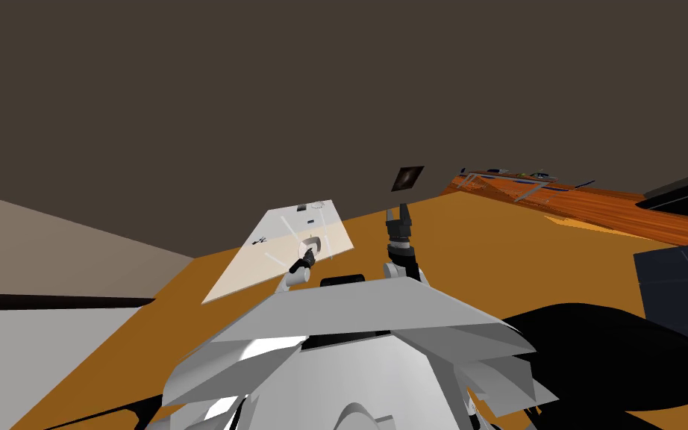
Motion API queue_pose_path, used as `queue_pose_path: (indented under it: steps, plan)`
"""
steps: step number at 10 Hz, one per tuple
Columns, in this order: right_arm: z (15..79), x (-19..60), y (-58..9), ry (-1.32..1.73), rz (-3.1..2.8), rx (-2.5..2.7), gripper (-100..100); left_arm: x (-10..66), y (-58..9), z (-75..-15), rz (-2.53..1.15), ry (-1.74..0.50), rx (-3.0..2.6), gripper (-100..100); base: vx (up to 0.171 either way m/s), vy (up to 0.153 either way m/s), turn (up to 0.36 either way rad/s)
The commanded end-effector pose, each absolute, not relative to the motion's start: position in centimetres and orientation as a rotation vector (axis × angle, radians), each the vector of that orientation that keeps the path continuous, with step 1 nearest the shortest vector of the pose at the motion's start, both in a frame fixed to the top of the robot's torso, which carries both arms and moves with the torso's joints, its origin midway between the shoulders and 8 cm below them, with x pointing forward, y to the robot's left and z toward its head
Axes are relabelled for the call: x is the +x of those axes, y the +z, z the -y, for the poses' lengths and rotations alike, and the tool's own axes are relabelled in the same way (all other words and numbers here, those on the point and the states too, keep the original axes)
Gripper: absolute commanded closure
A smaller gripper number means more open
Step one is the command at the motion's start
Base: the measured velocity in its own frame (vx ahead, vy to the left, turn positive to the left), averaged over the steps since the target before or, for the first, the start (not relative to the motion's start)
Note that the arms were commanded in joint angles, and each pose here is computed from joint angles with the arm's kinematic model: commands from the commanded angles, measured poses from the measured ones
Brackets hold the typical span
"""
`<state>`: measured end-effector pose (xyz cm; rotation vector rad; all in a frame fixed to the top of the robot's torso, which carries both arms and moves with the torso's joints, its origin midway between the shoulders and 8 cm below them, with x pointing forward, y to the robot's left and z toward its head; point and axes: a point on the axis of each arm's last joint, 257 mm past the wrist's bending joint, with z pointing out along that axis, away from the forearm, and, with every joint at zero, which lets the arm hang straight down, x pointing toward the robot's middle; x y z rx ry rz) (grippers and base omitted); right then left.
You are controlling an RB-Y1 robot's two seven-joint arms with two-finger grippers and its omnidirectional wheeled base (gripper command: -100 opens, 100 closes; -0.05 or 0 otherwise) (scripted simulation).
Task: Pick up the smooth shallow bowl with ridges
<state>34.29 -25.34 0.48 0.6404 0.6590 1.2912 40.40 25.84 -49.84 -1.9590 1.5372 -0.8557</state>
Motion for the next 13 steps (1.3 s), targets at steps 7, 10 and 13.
queue_pose_path:
  steps: [7,10,13]
  plan:
    - [25.3,34.3,0.5,1.291,-0.659,0.64,0,44.4,-50.5,-24.2,-1.564,-0.87,-1.941,-100,-0.029,0.005,0.03]
    - [25.3,34.3,0.5,1.291,-0.659,0.64,0,46.2,-50.7,-23.5,-1.578,-0.875,-1.933,-100,-0.038,0.005,0.045]
    - [25.3,34.3,0.5,1.291,-0.659,0.64,0,48.0,-50.6,-22.7,-1.592,-0.881,-1.922,-100,-0.037,0.007,0.037]
